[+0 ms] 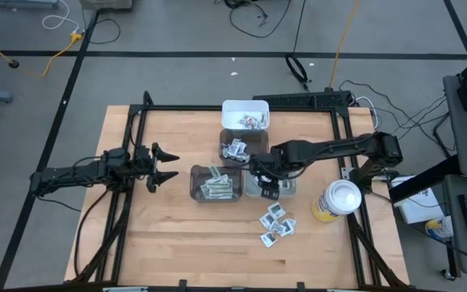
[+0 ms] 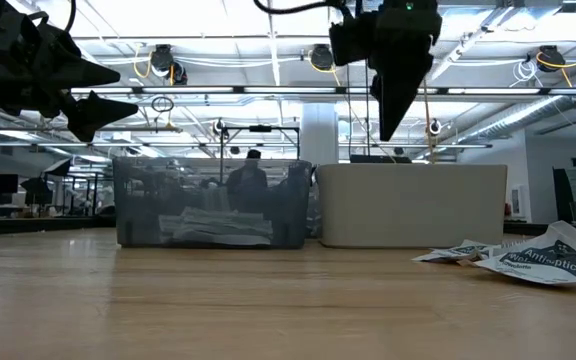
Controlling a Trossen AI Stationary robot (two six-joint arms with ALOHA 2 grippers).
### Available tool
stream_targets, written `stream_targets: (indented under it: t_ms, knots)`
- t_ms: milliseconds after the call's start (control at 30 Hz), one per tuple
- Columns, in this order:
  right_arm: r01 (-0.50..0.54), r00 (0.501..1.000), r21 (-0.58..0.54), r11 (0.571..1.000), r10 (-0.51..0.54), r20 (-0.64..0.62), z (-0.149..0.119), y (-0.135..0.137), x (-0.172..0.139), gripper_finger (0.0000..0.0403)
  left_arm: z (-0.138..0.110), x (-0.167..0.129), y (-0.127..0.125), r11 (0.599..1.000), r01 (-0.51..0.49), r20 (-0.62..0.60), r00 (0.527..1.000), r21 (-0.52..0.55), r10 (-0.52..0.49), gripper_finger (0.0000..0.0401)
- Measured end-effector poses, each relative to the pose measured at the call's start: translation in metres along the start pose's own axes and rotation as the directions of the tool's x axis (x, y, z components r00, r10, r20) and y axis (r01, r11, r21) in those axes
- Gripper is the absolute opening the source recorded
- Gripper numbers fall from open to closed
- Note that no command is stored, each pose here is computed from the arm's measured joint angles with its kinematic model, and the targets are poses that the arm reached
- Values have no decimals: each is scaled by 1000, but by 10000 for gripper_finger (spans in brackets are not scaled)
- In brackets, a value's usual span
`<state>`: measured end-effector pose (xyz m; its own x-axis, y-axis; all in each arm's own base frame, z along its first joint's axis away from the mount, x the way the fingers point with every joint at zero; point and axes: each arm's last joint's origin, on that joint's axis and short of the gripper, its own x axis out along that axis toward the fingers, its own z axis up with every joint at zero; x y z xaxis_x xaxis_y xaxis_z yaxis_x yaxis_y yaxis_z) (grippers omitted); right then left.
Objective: Pick & Place First Aid Supplies
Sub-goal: Put the white towelette pack into the gray bin
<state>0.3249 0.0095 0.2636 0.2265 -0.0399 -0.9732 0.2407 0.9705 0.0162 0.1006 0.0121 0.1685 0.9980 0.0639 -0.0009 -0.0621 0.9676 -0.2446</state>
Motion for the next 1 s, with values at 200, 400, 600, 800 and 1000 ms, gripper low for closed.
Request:
stream_targets:
  t_ms: [200, 400, 600, 800, 1000]
  knots:
    - [-12, 1000, 28, 1000, 12, 14, -1, 11, -4, 254, 0, 0, 0, 1000, 0, 0, 1000, 0, 0, 310]
    - [-33, 999, -13, 999, 33, 12, -10, 38, -6, 254, 0, 0, 0, 1000, 0, 0, 1000, 0, 0, 310]
    - [-57, 998, -59, 997, 58, 8, -25, 70, -9, 254, 0, 0, 0, 1000, 0, 0, 1000, 0, 0, 310]
    - [-94, 995, -111, 989, 97, 17, -42, 102, -13, 254, 0, 0, 0, 1000, 0, 0, 1000, 0, 0, 310]
    - [-141, 987, -179, 974, 151, 45, -57, 130, -18, 254, 0, 0, 0, 1000, 0, 0, 1000, 0, 0, 310]
